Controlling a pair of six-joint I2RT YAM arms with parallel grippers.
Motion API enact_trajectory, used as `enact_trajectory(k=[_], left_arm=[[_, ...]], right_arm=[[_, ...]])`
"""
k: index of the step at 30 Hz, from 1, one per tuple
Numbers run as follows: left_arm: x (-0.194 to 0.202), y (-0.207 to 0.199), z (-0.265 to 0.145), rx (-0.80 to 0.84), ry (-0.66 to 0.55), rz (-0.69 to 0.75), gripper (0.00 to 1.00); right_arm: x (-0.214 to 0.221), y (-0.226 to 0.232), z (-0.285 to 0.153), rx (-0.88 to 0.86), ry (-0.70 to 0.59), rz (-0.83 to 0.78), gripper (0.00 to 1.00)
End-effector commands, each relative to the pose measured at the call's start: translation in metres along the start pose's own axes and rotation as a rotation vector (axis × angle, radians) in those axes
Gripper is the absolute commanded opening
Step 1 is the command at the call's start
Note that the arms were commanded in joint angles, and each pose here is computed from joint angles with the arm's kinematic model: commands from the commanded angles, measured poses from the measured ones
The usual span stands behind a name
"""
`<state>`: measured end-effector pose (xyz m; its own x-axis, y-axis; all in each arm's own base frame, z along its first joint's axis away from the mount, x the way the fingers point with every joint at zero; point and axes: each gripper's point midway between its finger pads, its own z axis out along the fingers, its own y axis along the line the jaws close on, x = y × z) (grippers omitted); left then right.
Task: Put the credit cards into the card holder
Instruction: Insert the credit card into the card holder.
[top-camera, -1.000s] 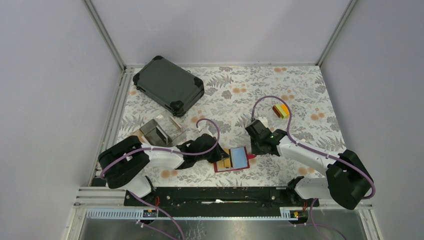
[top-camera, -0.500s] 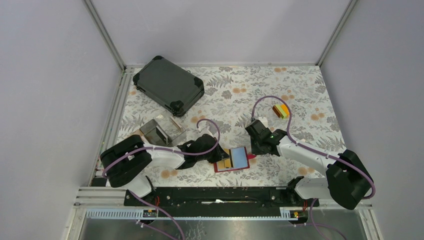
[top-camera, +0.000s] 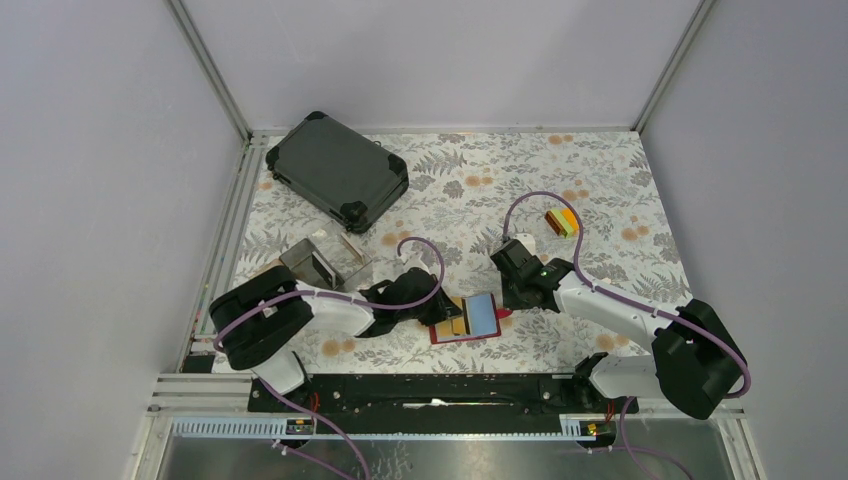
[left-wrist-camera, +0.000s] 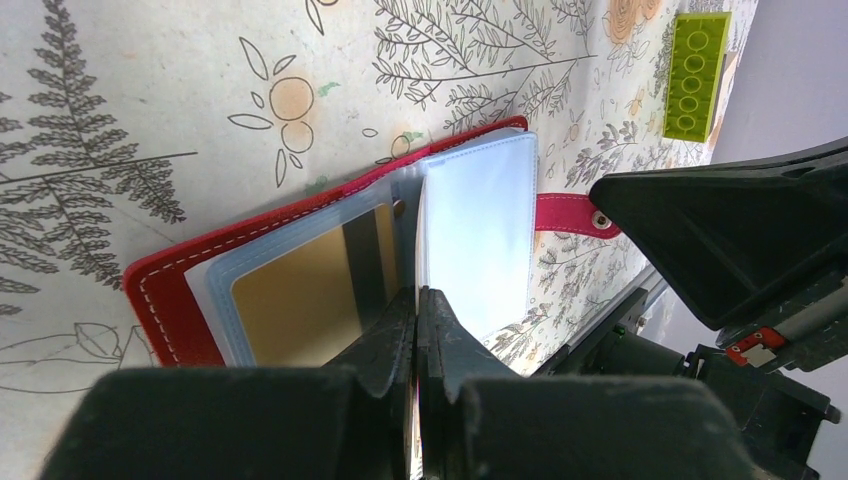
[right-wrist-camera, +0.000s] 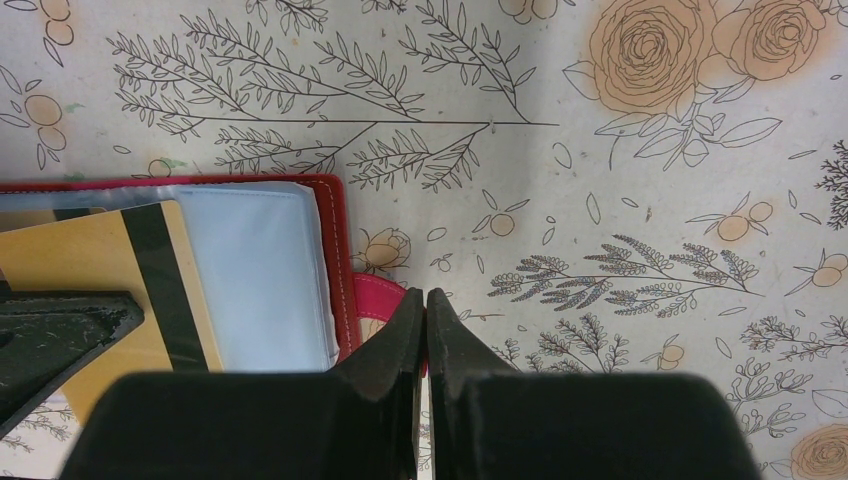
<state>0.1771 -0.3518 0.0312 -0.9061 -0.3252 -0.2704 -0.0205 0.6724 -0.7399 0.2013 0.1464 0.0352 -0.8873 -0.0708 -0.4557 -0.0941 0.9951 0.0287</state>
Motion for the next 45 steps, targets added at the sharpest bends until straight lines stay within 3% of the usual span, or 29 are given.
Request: enact_trajectory(k=[1,16,45], left_arm=[[0.001,-0.006,0.006,0.014,-0.002,0.011,0.00],[0.005,-0.009,0.013,0.022,0.005,-0.022,0.00],[0.008,-0.022,0.018,0.076,-0.001,-0.037,0.00]], right_arm=[[-0.002,-0.003,0.000,0.014,-0.012,0.019,0.00],[0.001,0.000,0.001,0.002,0.008,0.017,0.00],[0.037,0.022,0.020,-0.098,0.170,0.039,0.00]])
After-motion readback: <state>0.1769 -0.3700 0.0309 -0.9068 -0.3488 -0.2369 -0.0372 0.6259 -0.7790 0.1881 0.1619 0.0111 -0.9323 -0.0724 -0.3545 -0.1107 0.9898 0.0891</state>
